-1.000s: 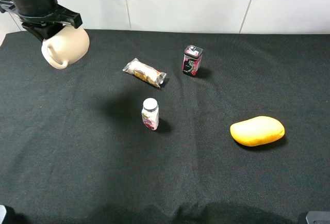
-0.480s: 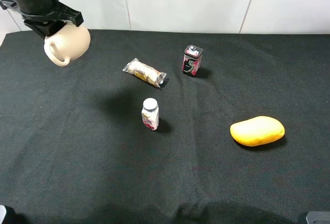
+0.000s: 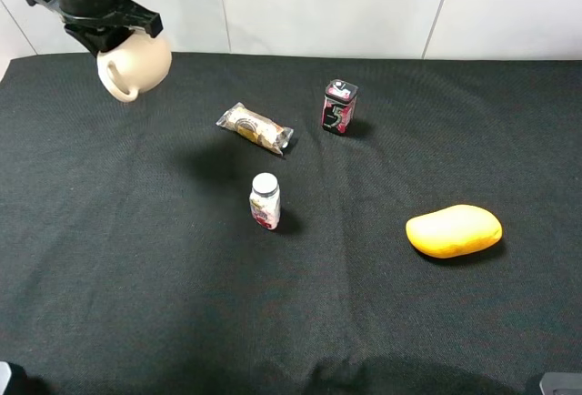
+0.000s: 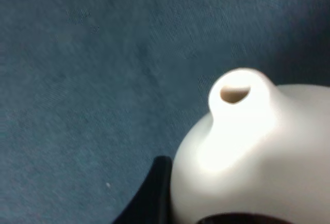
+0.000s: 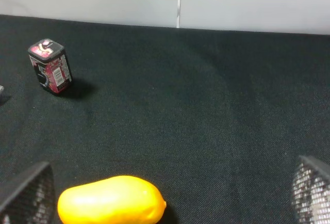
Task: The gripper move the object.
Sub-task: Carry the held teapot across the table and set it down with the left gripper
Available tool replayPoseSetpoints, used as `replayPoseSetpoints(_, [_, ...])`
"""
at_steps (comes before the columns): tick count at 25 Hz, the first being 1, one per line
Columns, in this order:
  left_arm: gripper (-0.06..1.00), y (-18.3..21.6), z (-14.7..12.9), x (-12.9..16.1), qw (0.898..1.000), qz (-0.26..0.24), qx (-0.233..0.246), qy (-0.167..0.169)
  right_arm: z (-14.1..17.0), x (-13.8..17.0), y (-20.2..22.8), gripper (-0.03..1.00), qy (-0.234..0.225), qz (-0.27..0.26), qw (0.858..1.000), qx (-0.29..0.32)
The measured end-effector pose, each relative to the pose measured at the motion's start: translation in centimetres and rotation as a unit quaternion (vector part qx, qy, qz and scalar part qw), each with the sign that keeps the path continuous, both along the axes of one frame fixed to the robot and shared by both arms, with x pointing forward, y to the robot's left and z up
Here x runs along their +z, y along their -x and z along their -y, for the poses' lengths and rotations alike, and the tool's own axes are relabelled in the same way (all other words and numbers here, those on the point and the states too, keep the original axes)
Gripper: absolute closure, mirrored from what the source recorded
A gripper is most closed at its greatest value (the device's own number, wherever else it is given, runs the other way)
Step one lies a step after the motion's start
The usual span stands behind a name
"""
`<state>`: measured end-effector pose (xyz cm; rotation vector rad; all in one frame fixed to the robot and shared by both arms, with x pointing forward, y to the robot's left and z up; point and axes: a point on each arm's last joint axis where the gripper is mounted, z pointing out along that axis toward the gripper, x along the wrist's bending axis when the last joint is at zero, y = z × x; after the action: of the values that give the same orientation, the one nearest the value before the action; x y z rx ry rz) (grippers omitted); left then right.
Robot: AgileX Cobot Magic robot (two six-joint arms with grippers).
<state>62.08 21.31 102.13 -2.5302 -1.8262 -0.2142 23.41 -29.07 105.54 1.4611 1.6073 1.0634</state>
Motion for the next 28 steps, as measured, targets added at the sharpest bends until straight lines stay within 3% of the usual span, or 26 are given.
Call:
replayPoseSetpoints(6, [0.86, -2.0, 0.0, -1.4, 0.999, -0.006, -0.005, -0.031, 0.0, 0.0, 0.0, 0.27, 0.0, 0.0, 1.0, 0.0])
replayPoseSetpoints(18, [0.86, -6.5, 0.9, -5.2, 0.999, -0.009, -0.007, -0.049, 0.0, 0.0, 0.0, 0.27, 0.0, 0.0, 1.0, 0.0])
replayPoseSetpoints(28, [0.86, -8.0, 1.2, -7.9, 0.999, -0.013, -0.01, -0.052, 0.0, 0.0, 0.0, 0.27, 0.0, 0.0, 1.0, 0.0])
